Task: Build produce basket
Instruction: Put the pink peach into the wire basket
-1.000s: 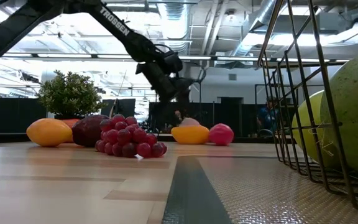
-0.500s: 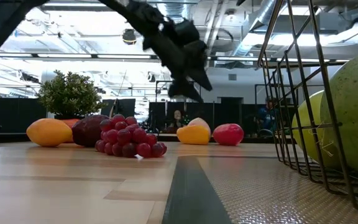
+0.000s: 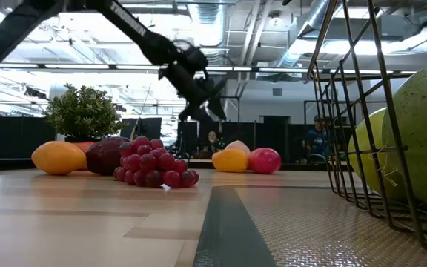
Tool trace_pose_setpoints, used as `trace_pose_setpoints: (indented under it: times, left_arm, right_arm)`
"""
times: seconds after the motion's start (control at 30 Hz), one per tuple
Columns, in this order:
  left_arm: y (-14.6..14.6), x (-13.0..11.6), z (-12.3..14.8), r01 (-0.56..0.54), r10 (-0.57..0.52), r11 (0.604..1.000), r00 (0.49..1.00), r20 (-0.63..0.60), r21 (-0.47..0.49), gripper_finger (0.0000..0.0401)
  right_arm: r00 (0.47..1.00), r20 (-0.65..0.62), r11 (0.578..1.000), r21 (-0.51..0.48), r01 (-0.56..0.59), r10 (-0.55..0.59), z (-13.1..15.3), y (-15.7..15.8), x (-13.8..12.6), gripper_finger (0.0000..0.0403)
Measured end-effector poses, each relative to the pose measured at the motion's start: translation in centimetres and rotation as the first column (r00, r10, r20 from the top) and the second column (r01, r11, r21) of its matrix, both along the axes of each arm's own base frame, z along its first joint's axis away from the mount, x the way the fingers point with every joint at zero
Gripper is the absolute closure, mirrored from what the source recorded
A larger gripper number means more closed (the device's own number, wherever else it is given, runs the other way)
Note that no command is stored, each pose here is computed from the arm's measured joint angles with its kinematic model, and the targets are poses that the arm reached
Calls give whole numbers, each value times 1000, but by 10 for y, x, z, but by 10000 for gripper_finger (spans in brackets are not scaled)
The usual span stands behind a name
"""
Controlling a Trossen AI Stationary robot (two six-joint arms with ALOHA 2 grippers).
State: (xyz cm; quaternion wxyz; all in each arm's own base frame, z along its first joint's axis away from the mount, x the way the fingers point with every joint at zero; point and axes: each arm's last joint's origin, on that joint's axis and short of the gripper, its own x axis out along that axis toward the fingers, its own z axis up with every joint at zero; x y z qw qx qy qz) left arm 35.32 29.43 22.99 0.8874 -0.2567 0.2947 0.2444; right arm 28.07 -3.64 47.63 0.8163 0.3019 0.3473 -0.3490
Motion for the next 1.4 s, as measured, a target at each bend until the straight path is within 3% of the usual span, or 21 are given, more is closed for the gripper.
trace_pose_setpoints:
  times: [0.2, 0.53, 0.67, 0.97, 1.23, 1.37, 1.4]
  left_arm:
    - [17, 17, -38, 33, -34, 989, 999, -2, -144, 229]
    - [4, 46, -47, 111, -116, 985, 993, -25, -133, 275]
    - [-11, 52, -52, 220, -223, 957, 975, 6, -188, 277]
    - [-35, 52, -51, 243, -273, 950, 951, -144, -195, 277]
    - [-49, 48, -50, 375, -420, 856, 906, -54, -356, 278]
    - [-80, 55, -58, 482, -555, 768, 829, -64, -423, 278]
    - [-87, 57, -58, 493, -573, 766, 814, -90, -413, 278]
  right_arm:
    - [1000, 6, 1000, 9, 10, -10, 0, 1, 0, 31]
    - [1000, 23, 999, 34, -3, 2, 0, 15, 2, 31]
    - [1000, 26, 999, 40, -12, 11, 0, 21, 2, 31]
    - [999, 33, 998, 47, -37, 36, 0, 32, 2, 31]
    - [998, 36, 997, 50, -58, 56, 0, 39, 2, 31]
    - [997, 38, 996, 52, -69, 67, 0, 43, 2, 31]
    - [997, 39, 996, 54, -72, 70, 0, 45, 2, 31]
